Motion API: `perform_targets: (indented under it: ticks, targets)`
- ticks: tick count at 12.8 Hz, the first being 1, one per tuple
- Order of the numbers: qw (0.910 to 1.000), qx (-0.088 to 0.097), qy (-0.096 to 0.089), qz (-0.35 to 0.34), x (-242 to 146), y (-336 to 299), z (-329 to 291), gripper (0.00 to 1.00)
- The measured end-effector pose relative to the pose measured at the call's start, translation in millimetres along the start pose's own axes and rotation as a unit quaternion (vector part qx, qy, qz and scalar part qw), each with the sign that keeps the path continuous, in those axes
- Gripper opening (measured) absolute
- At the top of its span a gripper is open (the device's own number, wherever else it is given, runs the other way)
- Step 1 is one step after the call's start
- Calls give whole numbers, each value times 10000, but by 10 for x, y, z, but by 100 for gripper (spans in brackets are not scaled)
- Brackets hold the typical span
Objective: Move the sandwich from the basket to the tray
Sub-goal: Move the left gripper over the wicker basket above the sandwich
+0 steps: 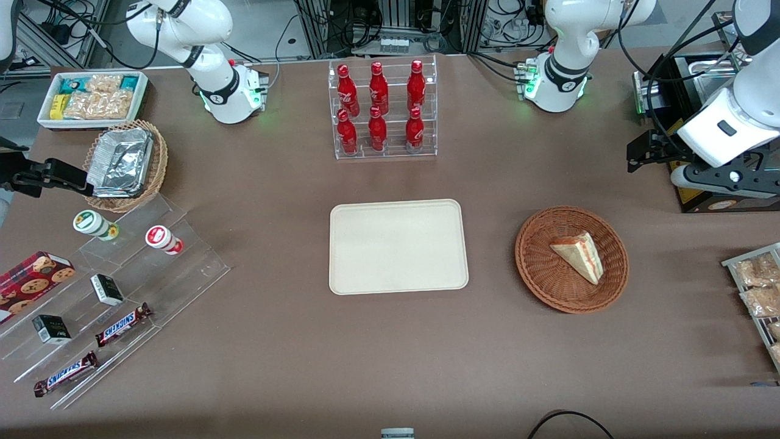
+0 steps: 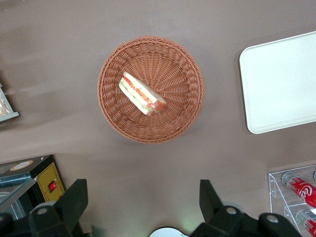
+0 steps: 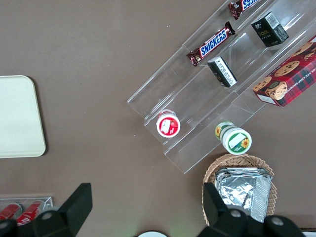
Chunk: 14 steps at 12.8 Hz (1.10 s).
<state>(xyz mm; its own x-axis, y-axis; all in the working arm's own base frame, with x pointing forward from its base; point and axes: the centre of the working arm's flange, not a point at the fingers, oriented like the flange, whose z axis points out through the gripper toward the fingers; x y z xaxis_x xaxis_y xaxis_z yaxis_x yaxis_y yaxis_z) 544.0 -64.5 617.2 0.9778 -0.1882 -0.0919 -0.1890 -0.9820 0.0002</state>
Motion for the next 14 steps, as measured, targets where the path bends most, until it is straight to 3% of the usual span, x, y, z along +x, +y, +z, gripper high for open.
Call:
perform_targets:
  ticks: [3,5,9,11,14]
  targets:
    - [10000,-11,-7,1,24,-2,28,100]
    - [9999,-28,-130,3,59,-8,150,100]
    - [9994,-63,-338,11,241,-21,919,100]
    - [9995,-67,-321,12,284,-22,1287,100]
    - [9999,-57,-132,3,296,-29,1829,100]
